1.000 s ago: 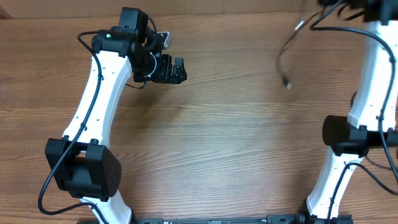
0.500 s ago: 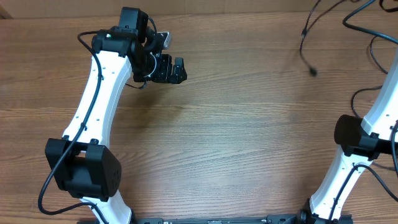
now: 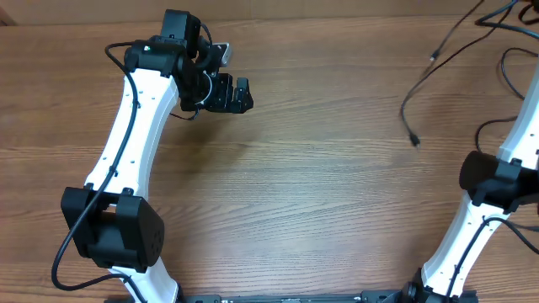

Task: Untangle cables
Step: 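Carry the cable right with the right gripper to the right-edge pile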

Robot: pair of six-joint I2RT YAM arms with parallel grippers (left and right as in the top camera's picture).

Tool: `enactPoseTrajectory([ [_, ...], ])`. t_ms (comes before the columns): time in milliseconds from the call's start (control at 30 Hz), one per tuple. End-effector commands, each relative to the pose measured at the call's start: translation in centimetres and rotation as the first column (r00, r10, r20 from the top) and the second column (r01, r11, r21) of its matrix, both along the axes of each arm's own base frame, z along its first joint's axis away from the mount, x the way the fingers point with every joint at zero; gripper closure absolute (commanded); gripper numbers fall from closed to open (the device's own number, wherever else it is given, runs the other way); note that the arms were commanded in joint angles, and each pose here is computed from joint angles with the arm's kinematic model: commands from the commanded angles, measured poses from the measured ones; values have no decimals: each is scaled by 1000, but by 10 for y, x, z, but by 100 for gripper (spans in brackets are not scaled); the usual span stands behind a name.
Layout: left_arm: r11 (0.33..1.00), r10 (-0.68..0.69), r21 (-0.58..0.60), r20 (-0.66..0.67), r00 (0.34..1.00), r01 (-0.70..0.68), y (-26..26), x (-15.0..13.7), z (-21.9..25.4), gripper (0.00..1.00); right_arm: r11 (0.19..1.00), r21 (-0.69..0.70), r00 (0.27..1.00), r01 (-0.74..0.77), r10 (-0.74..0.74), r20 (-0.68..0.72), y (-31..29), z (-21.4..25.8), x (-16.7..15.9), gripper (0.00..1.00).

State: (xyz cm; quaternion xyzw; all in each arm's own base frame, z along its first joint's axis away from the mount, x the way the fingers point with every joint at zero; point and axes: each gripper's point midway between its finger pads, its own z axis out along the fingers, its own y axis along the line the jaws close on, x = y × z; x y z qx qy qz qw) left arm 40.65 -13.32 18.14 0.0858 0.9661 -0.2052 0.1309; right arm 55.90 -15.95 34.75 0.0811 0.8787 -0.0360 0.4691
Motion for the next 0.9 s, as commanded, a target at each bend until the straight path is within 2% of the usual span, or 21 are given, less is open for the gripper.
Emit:
enactPoseTrajectory([
  [0,1000,-2,2,8,1000,2,-1,3,1,0,998,36,998,43,-41,-47,-13,-28,5,96],
  [367,1000,-2,2,8,1000,2,-1,3,1,0,993,101,964,62,-33,-265,-16,-147,10,96],
  [767,1000,-2,2,8,1000,2,-1,3,1,0,983,162,879,91,-2,-478,-4,-265,-23,96],
  [833,1000,-2,2,8,1000,2,-1,3,1,0,981,169,863,95,3,-504,-1,-277,-30,94],
  [867,1000,-2,2,8,1000,2,-1,3,1,0,980,173,857,98,5,-516,0,-282,-33,86],
])
